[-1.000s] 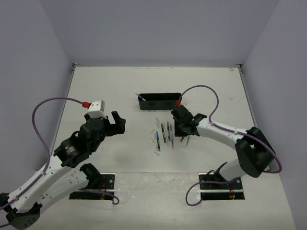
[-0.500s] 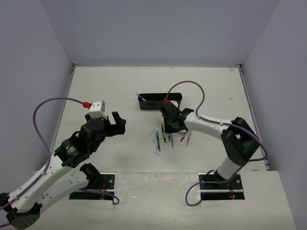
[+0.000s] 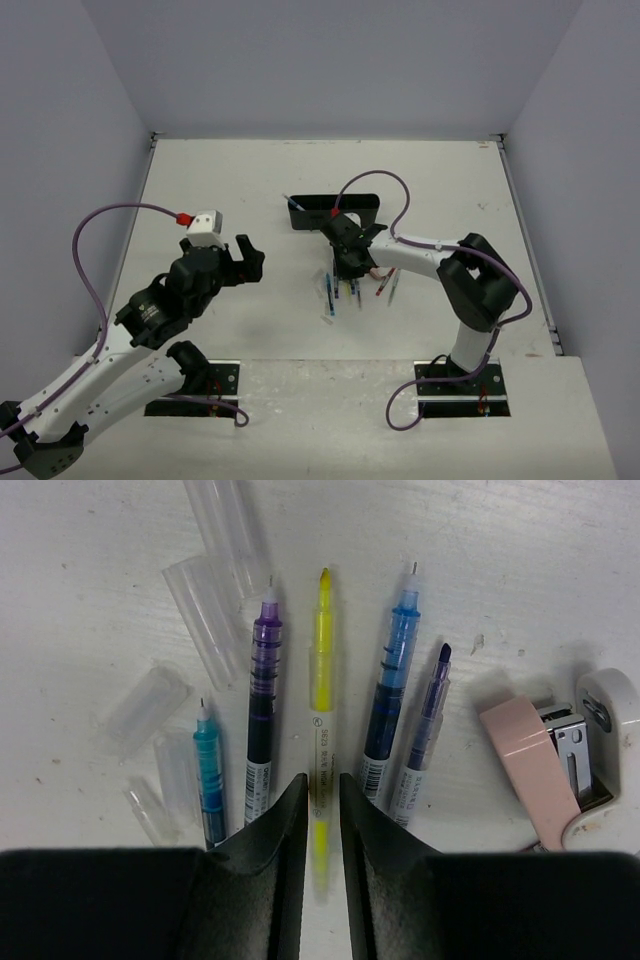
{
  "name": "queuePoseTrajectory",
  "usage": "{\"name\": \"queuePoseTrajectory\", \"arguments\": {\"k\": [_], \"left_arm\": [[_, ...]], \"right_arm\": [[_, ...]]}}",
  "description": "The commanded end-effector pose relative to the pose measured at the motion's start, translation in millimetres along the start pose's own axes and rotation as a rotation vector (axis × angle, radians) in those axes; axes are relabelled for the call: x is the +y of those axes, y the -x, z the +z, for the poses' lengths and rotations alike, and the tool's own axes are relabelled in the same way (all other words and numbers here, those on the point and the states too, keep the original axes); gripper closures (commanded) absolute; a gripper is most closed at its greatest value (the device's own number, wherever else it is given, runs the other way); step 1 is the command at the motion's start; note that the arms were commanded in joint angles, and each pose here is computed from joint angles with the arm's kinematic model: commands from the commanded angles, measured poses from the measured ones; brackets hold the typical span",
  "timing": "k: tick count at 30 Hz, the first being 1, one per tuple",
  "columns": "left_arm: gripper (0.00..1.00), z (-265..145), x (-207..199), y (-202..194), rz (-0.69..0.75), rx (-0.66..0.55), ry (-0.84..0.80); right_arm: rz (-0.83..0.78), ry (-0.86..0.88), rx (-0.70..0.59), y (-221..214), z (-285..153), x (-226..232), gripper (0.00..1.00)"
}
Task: Sort the stationery into containers
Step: Pick up the pen from the center of the board.
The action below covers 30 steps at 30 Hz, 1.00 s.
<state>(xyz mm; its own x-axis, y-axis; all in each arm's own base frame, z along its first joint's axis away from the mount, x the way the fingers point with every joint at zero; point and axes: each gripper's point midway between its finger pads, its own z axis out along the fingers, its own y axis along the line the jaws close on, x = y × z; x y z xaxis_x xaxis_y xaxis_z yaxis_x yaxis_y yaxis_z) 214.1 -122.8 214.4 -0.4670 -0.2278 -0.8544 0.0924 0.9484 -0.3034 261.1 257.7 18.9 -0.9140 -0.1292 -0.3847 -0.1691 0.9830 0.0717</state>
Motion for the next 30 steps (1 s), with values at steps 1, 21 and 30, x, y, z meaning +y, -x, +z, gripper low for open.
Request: {"name": "queuePoseTrajectory", "arguments": {"k": [1, 21, 30], "left_arm": [[0.00, 0, -5, 0, 0.002, -0.006, -0.025], [0.00, 39, -26, -27, -0.027, 0.111, -0.009], [0.09, 81, -55, -83, -0.122, 0.204, 0.139]], "right_arm": [[-0.011, -0.034, -0.014, 7, 3, 0, 0.81], [0.031, 0.046, -0.174, 38, -80, -2, 1.00], [0.061, 0.129, -0.318, 34, -147, -23, 1.00]]}}
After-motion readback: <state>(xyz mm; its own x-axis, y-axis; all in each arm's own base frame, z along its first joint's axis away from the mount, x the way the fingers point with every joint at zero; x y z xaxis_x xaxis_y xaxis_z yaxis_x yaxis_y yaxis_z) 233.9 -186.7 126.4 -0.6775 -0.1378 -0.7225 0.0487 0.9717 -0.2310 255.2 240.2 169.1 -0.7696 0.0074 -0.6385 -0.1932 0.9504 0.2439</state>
